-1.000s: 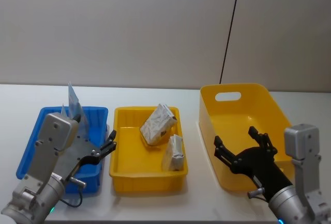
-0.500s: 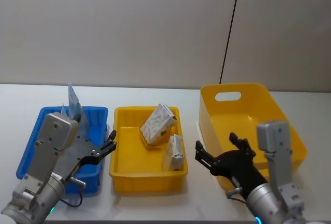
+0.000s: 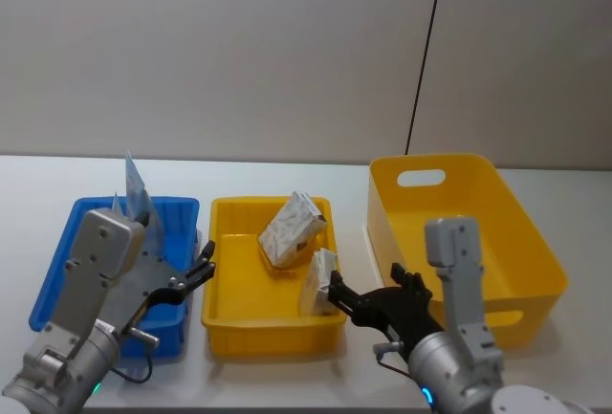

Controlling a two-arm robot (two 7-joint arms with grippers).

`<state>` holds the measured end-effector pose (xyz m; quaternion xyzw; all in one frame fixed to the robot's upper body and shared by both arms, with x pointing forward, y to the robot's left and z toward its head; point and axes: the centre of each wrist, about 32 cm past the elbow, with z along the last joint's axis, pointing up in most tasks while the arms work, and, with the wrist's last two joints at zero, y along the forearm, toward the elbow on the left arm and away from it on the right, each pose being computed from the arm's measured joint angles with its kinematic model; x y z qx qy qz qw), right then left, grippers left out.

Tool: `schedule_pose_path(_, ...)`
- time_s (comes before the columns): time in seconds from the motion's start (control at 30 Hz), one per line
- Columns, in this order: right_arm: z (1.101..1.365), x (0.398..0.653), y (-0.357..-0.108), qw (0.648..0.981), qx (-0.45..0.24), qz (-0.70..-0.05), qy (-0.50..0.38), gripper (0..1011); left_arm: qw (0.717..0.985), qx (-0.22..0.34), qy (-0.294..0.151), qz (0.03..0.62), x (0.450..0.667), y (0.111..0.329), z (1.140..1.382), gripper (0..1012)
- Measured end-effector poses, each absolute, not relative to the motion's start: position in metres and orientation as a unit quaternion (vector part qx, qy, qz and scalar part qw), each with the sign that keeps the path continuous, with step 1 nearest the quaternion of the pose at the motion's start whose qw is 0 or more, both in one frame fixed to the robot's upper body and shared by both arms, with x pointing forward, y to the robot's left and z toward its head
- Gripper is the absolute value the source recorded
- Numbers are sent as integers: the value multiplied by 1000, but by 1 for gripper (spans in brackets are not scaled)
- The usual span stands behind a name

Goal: Bimanual collaborative sorting of washing and personal care products

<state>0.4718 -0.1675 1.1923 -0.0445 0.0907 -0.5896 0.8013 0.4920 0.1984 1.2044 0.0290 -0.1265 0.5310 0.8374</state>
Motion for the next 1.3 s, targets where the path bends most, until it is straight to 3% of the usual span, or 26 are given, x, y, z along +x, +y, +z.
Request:
schedule_pose_path(0.5, 1187, 498, -143, 794, -59, -588, 140, 1004, 837, 29, -126, 531, 492, 198, 1204, 1001)
schedule_pose_path(1.3, 1183, 533, -125, 790, -74, -582, 177, 1004, 837, 29, -126, 531, 492, 198, 1204, 1001)
